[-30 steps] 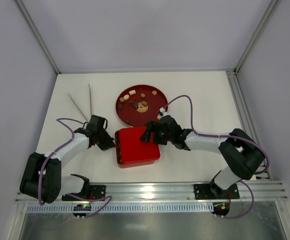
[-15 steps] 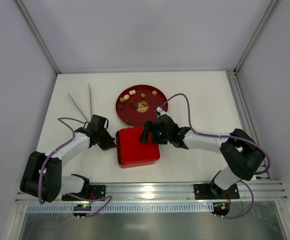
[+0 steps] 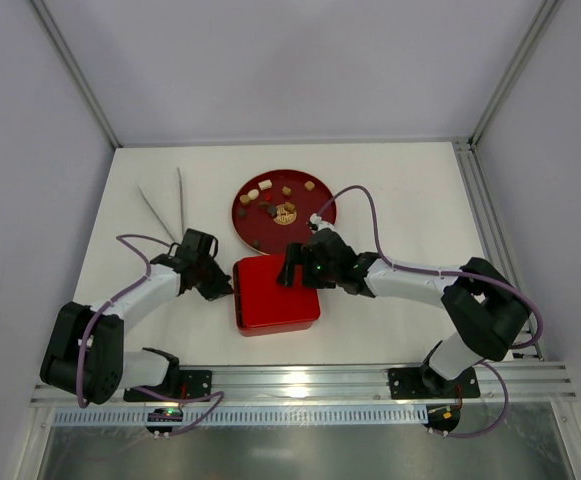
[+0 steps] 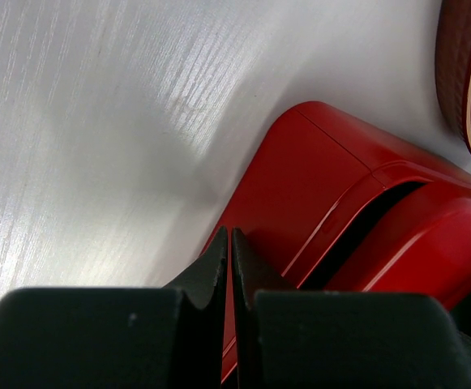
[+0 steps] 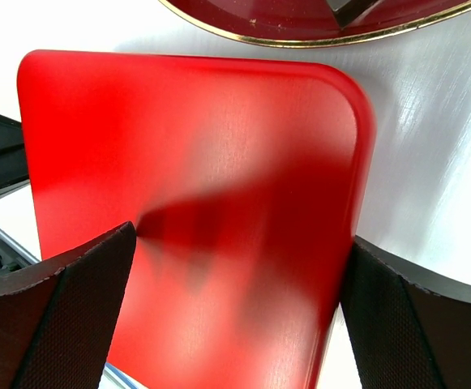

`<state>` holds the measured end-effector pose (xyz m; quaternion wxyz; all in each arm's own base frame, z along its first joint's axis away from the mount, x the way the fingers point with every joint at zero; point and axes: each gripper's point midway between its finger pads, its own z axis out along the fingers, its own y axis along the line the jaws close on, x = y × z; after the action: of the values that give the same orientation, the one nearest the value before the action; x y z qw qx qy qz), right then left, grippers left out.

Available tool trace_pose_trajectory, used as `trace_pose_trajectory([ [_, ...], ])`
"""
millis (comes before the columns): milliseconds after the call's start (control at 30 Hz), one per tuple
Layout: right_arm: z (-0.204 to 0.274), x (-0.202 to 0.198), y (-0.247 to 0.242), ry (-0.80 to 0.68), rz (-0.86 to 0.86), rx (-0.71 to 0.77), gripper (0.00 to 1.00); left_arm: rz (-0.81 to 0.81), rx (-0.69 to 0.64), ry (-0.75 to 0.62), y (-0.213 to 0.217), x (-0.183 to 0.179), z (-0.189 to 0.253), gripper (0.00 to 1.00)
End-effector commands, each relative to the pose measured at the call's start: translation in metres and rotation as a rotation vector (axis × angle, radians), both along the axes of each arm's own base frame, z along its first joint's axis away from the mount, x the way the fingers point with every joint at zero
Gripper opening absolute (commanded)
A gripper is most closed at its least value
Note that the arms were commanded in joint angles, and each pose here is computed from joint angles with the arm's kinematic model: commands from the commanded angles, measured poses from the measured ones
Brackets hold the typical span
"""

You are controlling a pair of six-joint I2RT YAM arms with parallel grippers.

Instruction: Pack the chocolate

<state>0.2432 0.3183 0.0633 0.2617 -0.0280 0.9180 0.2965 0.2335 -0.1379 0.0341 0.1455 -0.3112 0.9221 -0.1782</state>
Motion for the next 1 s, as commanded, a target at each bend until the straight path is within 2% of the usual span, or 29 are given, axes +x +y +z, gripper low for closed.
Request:
trace_pose_trajectory([
  [0,0.036,0.005,0.021,-0.063,0.030,0.080,1.00,-0.033,-0.076,-0.068,-0.019,0.016,0.021,0.00],
  [967,0.024,0.007,0.023,0.006,0.013,-0.037,1.00,-0.033,-0.076,-0.066,-0.021,0.015,0.021,0.00],
])
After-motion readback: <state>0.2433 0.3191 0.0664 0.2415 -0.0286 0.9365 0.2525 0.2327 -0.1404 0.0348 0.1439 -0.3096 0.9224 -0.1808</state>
